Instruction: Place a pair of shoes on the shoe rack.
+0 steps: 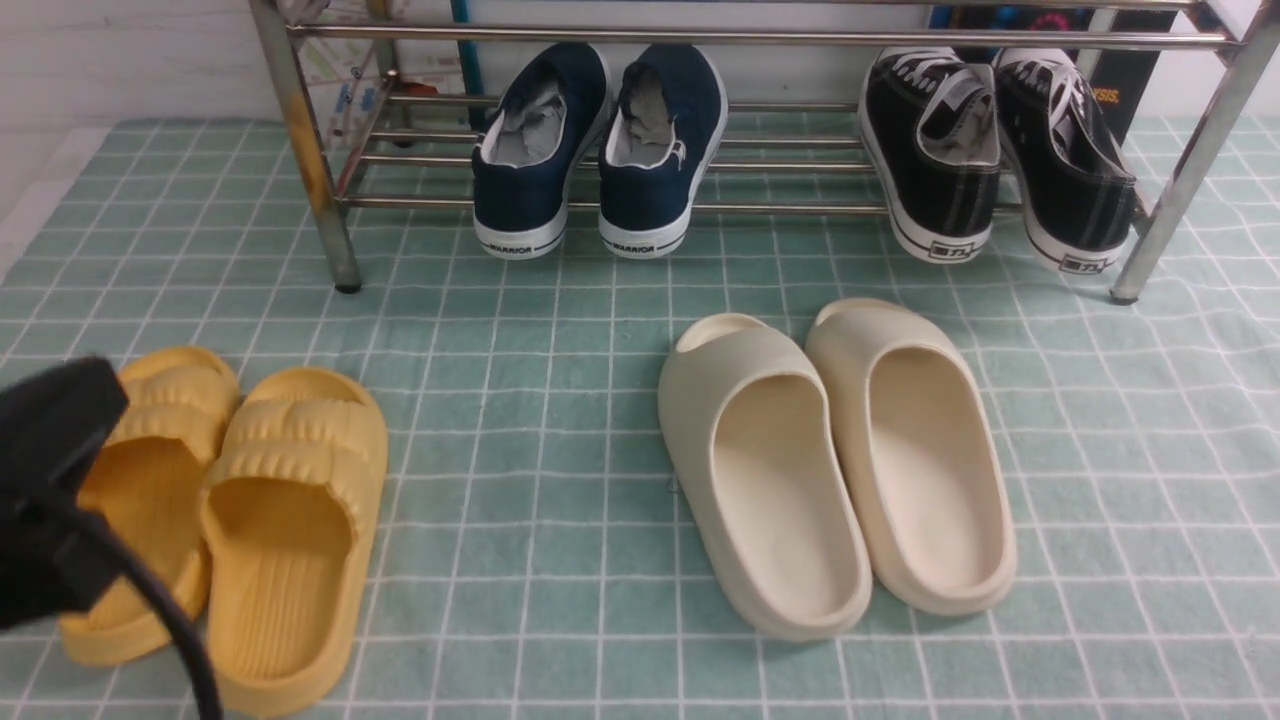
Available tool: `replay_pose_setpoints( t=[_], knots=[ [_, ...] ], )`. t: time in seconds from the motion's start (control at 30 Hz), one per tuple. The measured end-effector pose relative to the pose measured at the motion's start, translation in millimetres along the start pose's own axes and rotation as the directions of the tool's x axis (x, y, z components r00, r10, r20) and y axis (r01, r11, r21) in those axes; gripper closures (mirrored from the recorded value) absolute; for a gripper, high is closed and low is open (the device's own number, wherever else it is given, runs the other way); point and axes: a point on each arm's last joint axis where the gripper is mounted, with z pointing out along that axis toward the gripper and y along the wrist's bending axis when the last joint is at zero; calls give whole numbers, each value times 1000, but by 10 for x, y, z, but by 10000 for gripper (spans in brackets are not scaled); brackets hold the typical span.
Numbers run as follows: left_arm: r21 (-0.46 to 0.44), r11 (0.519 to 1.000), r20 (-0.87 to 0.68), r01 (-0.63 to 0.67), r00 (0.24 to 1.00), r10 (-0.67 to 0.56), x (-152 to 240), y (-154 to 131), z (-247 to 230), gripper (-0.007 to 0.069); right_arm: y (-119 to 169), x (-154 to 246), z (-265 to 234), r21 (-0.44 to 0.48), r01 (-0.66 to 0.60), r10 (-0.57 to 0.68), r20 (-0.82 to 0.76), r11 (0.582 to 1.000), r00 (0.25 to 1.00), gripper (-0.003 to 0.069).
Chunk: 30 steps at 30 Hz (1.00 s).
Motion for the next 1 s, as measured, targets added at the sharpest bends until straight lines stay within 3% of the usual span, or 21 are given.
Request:
replay_pose_setpoints(
  t=[0.27, 0.73, 1.0],
  knots=[
    [-4, 1000, -17, -1, 1000, 1, 509, 137, -120, 625, 0, 0, 0, 0, 0, 0, 0, 1000, 1000, 420],
    [-86, 996, -294, -38, 956, 12, 1096, 308, -114, 611, 0, 0, 0, 0, 0, 0, 0, 1000, 1000, 420],
    [-56, 996, -192, -74, 980, 62, 1252, 355, -231, 605, 0, 0, 0, 0, -1, 1, 0, 1000, 1000, 420]
  ],
)
